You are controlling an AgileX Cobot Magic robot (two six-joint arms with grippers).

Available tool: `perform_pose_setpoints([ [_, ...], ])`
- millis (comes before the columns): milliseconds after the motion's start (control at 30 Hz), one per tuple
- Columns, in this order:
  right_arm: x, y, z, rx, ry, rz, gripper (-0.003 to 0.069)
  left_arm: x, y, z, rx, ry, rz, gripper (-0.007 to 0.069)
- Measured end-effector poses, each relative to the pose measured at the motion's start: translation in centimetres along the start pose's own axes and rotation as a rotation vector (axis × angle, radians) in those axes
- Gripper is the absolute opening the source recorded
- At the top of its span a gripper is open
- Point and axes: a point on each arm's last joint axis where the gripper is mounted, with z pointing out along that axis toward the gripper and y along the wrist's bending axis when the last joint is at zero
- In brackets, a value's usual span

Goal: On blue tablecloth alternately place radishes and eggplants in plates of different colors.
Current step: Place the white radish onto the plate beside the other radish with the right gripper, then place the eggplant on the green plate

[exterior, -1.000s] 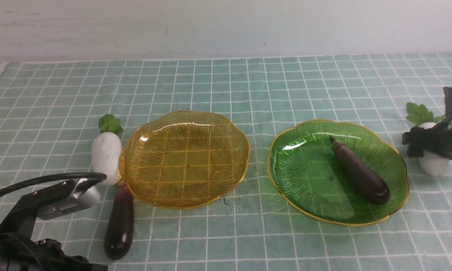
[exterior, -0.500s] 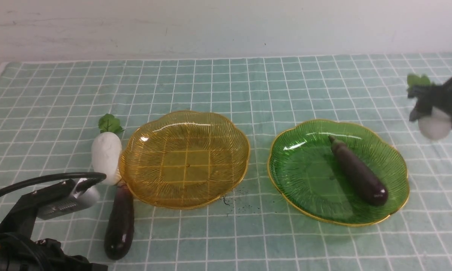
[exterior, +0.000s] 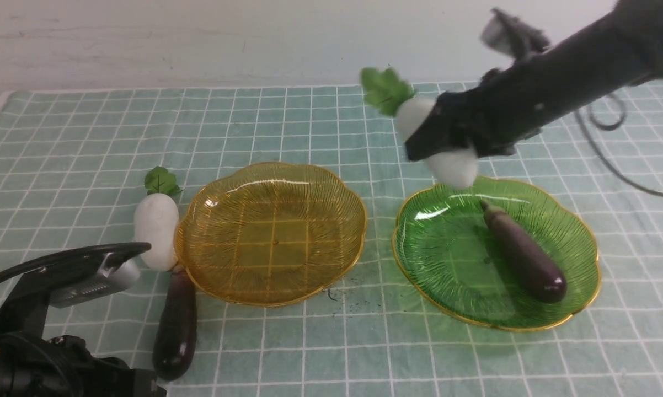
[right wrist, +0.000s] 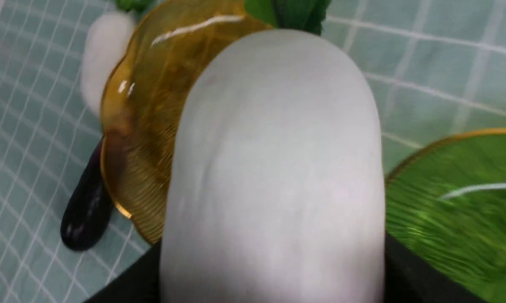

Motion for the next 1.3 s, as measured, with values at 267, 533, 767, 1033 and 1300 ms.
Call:
perform_pose_setpoints([
  [267, 1.5, 4.6, 8.8, -0.040, 0.045, -0.135, 0.0471, 0.0, 0.0, 0.0, 0.000, 0.000, 0.000, -0.0007],
  [533, 2.0, 5.7, 13.4, -0.001, -0.047, -0.119, 0.0490, 0.0, 0.0, 0.0, 0.001, 0.004, 0.000, -0.0007],
  [767, 1.9, 5.4, 13.8, 0.022, -0.079, -0.112, 0.0565, 0.0, 0.0, 0.0, 0.001, 0.004, 0.000, -0.0007],
  [1033, 1.8, 5.3, 13.8, 0.029, -0.079, -0.122, 0.0569, 0.0, 0.0, 0.0, 0.002, 0.005, 0.000, -0.0007],
  [1300, 1.9, 4.7, 12.4, 0.012, -0.020, -0.133, 0.0546, 0.1, 0.0, 0.0, -0.002, 0.014, 0.005, -0.0007],
])
